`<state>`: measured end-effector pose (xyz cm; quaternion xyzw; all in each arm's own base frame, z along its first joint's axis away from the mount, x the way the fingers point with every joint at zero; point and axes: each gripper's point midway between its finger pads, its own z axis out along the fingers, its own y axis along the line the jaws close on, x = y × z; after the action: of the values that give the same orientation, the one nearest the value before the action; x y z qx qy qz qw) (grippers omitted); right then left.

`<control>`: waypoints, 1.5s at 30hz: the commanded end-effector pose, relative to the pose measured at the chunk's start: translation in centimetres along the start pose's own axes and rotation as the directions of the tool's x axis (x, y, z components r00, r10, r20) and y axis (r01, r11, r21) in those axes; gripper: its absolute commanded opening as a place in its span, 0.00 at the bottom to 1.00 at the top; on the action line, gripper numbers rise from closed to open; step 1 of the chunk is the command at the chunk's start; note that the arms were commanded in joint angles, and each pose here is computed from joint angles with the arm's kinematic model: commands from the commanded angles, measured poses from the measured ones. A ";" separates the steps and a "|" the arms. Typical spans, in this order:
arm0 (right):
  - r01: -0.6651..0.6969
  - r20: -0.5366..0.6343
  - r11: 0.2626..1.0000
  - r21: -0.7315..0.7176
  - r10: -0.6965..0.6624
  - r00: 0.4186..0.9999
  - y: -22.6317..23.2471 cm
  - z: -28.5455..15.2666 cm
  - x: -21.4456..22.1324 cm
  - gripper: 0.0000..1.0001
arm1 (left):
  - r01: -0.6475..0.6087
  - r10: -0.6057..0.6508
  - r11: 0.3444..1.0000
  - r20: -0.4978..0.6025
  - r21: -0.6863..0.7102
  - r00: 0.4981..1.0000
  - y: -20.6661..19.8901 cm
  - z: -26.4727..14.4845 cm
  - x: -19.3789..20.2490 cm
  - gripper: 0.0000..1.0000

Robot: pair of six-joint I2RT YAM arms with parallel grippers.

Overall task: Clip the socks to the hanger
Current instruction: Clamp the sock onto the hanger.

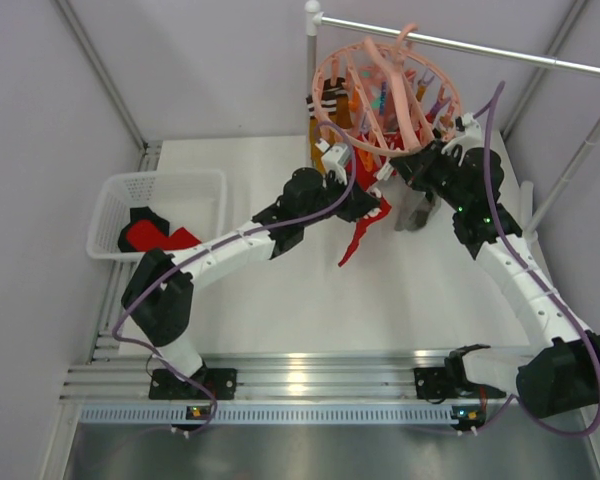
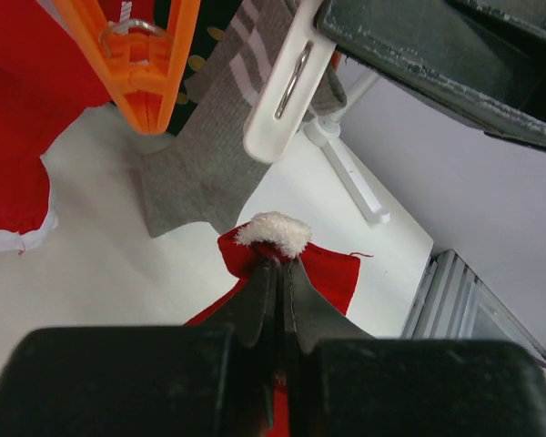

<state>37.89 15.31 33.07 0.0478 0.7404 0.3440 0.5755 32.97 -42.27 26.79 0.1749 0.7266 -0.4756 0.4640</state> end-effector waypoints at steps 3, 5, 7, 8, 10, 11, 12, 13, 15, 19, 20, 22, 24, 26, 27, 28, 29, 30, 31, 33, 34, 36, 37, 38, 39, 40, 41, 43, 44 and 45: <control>0.006 0.085 0.999 -0.041 -0.002 0.996 1.3 -0.3 -3.1 0.00 | -0.013 0.001 0.997 0.174 0.073 0.985 -1.9 0.5 -5.9 0.00; 0.005 0.081 0.999 -0.044 -0.002 0.997 1.3 -0.2 -3.0 0.00 | -0.004 -0.011 0.997 0.193 0.076 0.981 -1.5 0.6 -6.4 0.00; 0.007 0.083 0.999 -0.045 -0.004 0.997 1.3 -0.2 -3.0 0.00 | -0.001 -0.017 0.996 0.201 0.087 0.979 -1.3 0.7 -6.7 0.00; 0.007 0.081 0.999 -0.044 -0.003 0.997 1.2 -0.2 -3.0 0.00 | 0.003 -0.021 0.996 0.204 0.086 0.979 -1.1 0.7 -6.9 0.00; 0.008 0.077 0.999 -0.046 -0.004 0.997 1.2 -0.2 -2.9 0.00 | 0.003 -0.021 0.996 0.205 0.087 0.979 -0.8 0.9 -7.0 0.00; 0.005 0.076 0.999 -0.046 -0.001 0.997 1.1 -0.2 -2.9 0.00 | 0.002 -0.021 0.996 0.214 0.086 0.977 -0.5 0.8 -7.3 0.00; 0.003 0.075 0.999 -0.046 0.001 0.997 1.1 -0.2 -2.9 0.00 | 0.002 -0.021 0.996 0.219 0.086 0.975 -0.4 0.8 -7.4 0.00; 0.001 0.075 0.999 -0.044 0.003 0.997 1.0 -0.2 -2.8 0.00 | 0.006 -0.026 0.996 0.222 0.089 0.975 -0.3 0.8 -7.4 0.00; -0.007 0.072 0.999 -0.043 0.010 0.997 0.8 -0.2 -2.8 0.00 | 0.005 -0.033 0.993 0.241 0.115 0.970 -0.5 0.8 -7.6 0.00; -0.015 0.061 0.999 -0.045 0.018 0.998 0.7 0.0 -2.5 0.00 | -0.003 -0.039 0.988 0.269 0.156 0.962 -1.1 0.7 -8.1 0.00; -0.016 0.061 0.999 -0.045 0.019 0.998 0.7 0.0 -2.5 0.00 | 0.004 -0.047 0.987 0.267 0.160 0.962 -1.1 0.8 -8.1 0.00; -0.014 0.062 0.999 -0.046 0.017 0.998 0.8 0.0 -2.6 0.00 | -0.003 -0.047 0.984 0.274 0.177 0.961 -1.5 0.8 -8.4 0.00; -0.017 0.061 0.999 -0.043 0.019 0.998 0.7 0.1 -2.5 0.00 | 0.000 -0.051 0.983 0.274 0.182 0.961 -1.6 0.9 -8.3 0.00; -0.020 0.059 0.999 -0.046 0.022 0.998 0.7 0.1 -2.5 0.00 | 0.000 -0.055 0.980 0.274 0.197 0.960 -1.9 0.9 -8.4 0.00; -0.020 0.061 0.999 -0.048 0.023 0.998 0.8 0.0 -2.5 0.00 | 0.004 -0.059 0.980 0.271 0.201 0.961 -1.9 0.9 -8.3 0.00; -0.020 0.059 0.998 -0.053 0.023 0.998 0.9 0.1 -2.5 0.00 | 0.001 -0.058 0.978 0.270 0.207 0.961 -2.0 0.9 -8.2 0.00; -0.021 0.055 0.998 -0.056 0.024 0.998 0.9 0.1 -2.5 0.00 | 0.002 -0.060 0.979 0.273 0.206 0.960 -1.9 0.9 -8.3 0.00; -0.019 0.054 0.998 -0.061 0.022 0.998 1.0 0.2 -2.4 0.00 | 0.002 -0.060 0.979 0.275 0.205 0.960 -1.9 0.9 -8.3 0.00; -0.020 0.047 0.998 -0.065 0.023 0.999 1.1 0.2 -2.3 0.00 | 0.003 -0.062 0.978 0.276 0.209 0.959 -2.0 0.9 -8.2 0.00; -0.021 0.049 0.998 -0.065 0.024 0.999 1.1 0.2 -2.4 0.02 | 0.005 -0.068 0.976 0.282 0.216 0.957 -1.9 0.9 -8.3 0.00; -0.019 0.045 0.998 -0.066 0.022 0.999 1.0 0.2 -2.2 0.03 | 0.011 -0.074 0.975 0.282 0.220 0.957 -2.0 0.9 -8.3 0.00; -0.018 0.044 0.997 -0.069 0.021 0.999 1.1 0.2 -2.3 0.14 | 0.012 -0.079 0.974 0.290 0.225 0.954 -2.0 0.9 -8.3 0.00; -0.016 0.043 0.997 -0.074 0.019 0.999 1.2 0.1 -2.2 0.19 | 0.012 -0.079 0.974 0.292 0.225 0.953 -2.0 0.9 -8.3 0.00; -0.014 0.043 0.997 -0.076 0.017 0.999 1.2 0.1 -2.3 0.25 | 0.010 -0.077 0.975 0.293 0.222 0.953 -1.8 0.9 -8.2 0.00; -0.013 0.040 0.997 -0.077 0.016 0.999 1.2 0.1 -2.2 0.28 | 0.011 -0.077 0.975 0.292 0.221 0.953 -1.8 0.9 -8.1 0.00; -0.011 0.040 0.997 -0.078 0.014 0.999 1.2 0.1 -2.2 0.31 | 0.006 -0.072 0.975 0.293 0.220 0.953 -1.8 0.9 -8.1 0.00; -0.011 0.040 0.997 -0.078 0.014 0.999 1.2 0.1 -2.2 0.37 | 0.008 -0.074 0.975 0.290 0.222 0.954 -1.8 1.0 -8.0 0.00; -0.011 0.036 0.997 -0.079 0.013 0.999 1.2 0.2 -2.2 0.44 | 0.004 -0.072 0.974 0.295 0.225 0.953 -1.9 1.0 -8.2 0.00; -0.011 0.037 0.997 -0.082 0.014 0.999 1.3 0.2 -2.2 0.47 | 0.006 -0.074 0.974 0.294 0.225 0.953 -1.8 1.1 -8.1 0.00; -0.009 0.038 0.996 -0.084 0.012 0.999 1.3 0.2 -2.3 0.52 | 0.009 -0.078 0.973 0.290 0.232 0.954 -1.9 1.2 -8.1 0.00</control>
<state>37.69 15.72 32.98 0.0428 0.7404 0.3739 0.5569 36.97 -42.36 31.88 0.1268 0.6355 -0.5606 0.5156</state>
